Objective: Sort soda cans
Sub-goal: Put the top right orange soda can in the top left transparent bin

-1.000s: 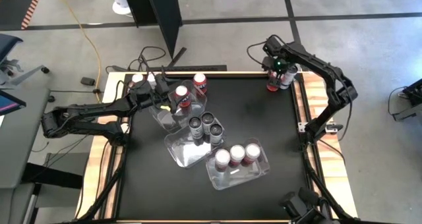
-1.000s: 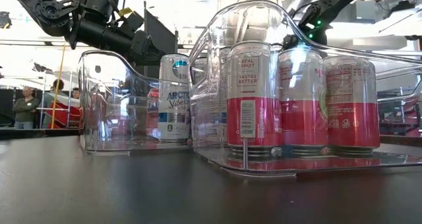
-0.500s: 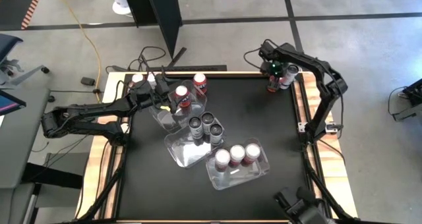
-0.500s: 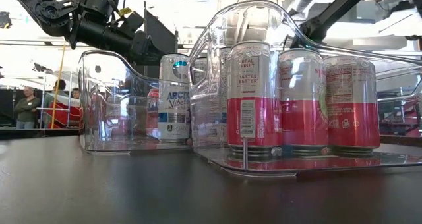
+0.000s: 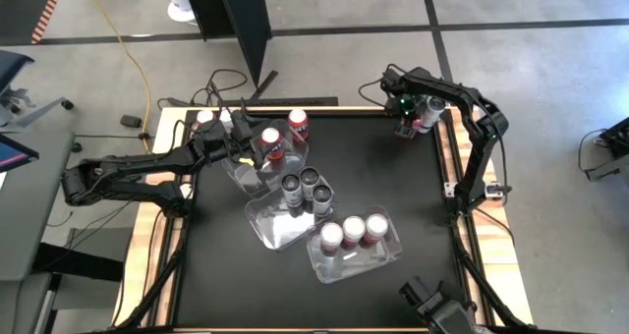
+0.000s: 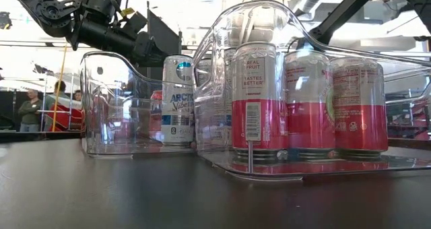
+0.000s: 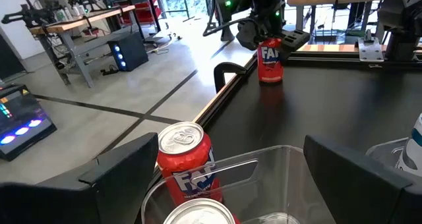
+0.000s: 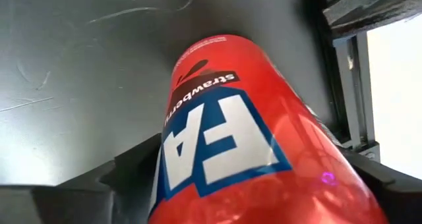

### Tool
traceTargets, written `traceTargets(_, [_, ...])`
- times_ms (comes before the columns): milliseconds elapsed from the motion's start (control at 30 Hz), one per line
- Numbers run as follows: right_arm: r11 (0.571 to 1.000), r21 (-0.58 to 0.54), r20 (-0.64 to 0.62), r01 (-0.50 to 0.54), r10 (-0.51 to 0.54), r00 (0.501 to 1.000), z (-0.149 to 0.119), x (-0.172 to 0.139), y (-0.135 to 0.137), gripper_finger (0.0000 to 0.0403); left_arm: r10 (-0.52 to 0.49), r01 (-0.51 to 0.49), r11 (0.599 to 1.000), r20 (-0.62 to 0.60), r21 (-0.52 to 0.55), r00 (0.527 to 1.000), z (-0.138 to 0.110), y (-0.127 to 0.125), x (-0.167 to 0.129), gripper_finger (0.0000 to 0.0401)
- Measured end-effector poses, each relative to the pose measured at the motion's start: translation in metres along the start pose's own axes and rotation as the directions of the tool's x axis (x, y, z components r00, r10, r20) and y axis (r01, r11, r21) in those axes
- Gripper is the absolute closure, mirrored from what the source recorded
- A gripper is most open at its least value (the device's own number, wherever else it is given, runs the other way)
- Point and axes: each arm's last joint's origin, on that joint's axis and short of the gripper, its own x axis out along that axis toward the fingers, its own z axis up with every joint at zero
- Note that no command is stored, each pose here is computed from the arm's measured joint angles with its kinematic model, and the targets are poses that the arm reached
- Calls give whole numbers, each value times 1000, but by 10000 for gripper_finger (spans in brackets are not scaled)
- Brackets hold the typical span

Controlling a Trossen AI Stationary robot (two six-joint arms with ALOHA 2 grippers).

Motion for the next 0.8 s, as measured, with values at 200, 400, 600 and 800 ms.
traceTargets(200, [1000,7,3,-13,13,1000,1,0,2,84,0,0,1000,0,0,1000,0,0,0,25])
traceTargets(400, [1000,-2,5,-3,3,1000,3,-1,7,90,0,0,1000,1,-2,1000,0,0,0,25])
traceTargets(600, [1000,-17,7,0,0,1000,5,-2,11,90,0,0,1000,1,-5,1000,0,0,0,25])
traceTargets(800, [997,-75,47,-23,26,999,11,-14,25,91,1,-1,1000,3,-5,1000,0,0,0,25])
